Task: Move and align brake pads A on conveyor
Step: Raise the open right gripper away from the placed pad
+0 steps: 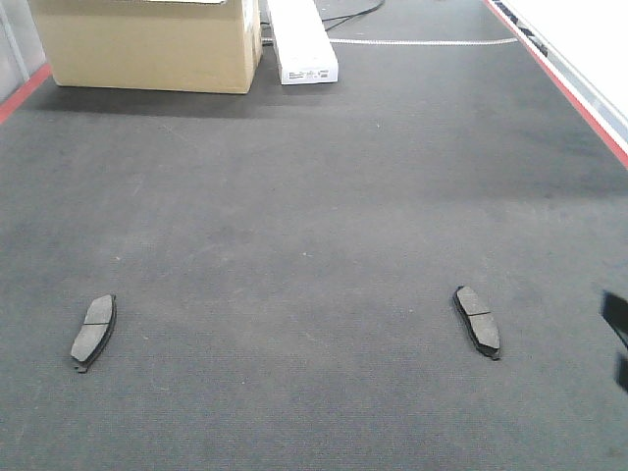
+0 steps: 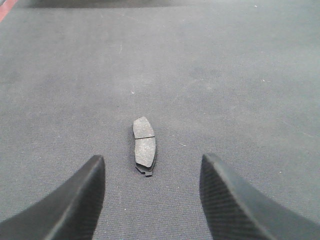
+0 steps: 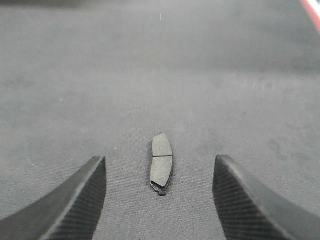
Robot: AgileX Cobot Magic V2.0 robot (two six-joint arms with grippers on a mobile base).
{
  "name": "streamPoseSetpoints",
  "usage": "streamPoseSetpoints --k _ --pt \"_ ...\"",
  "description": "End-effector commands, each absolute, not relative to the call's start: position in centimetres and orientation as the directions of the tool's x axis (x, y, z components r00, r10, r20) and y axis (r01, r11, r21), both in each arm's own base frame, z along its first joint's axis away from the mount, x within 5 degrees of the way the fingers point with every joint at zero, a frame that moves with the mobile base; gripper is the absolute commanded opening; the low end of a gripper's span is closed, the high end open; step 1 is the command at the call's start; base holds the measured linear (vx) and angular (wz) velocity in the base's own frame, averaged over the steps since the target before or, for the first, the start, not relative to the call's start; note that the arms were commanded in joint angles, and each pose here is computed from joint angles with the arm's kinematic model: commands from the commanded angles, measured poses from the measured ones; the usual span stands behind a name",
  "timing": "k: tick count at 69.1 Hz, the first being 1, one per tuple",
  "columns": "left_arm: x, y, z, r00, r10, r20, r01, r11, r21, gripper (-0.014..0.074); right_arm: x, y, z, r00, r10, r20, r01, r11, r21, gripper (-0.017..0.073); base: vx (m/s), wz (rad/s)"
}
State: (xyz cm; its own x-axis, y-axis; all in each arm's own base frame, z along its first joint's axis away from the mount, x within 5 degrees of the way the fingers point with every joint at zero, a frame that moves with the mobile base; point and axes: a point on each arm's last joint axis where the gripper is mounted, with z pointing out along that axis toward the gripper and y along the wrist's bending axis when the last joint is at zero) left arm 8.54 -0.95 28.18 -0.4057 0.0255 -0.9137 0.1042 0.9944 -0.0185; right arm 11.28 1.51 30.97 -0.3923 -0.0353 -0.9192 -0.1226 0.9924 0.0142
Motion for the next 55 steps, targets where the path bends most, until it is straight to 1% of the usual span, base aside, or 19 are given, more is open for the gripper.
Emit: streamPoseSetpoints --k 1,14,55 --pt "8.82 -1.0 29.52 -0.33 0.004 -0.944 0.104 0.994 -0.032 0.0397 10.34 1.38 31.91 -0.26 -0.014 -0.966 -0.125 0.992 0.019 0.045 0.0 0.0" --pt "8.82 -1.0 29.52 -0.33 0.004 -0.944 0.104 0.994 -0.032 0.0397 9.46 1.31 31.83 -0.189 0.014 -0.982 -0.129 0.991 0.039 0.045 0.0 0.0" --pt "8.82 -1.0 29.52 -0.33 0.004 -0.944 0.104 0.994 -0.032 0.0397 9.46 1.31 31.83 -0.189 0.014 -0.982 -0.129 0.991 0.039 0.045 0.0 0.0"
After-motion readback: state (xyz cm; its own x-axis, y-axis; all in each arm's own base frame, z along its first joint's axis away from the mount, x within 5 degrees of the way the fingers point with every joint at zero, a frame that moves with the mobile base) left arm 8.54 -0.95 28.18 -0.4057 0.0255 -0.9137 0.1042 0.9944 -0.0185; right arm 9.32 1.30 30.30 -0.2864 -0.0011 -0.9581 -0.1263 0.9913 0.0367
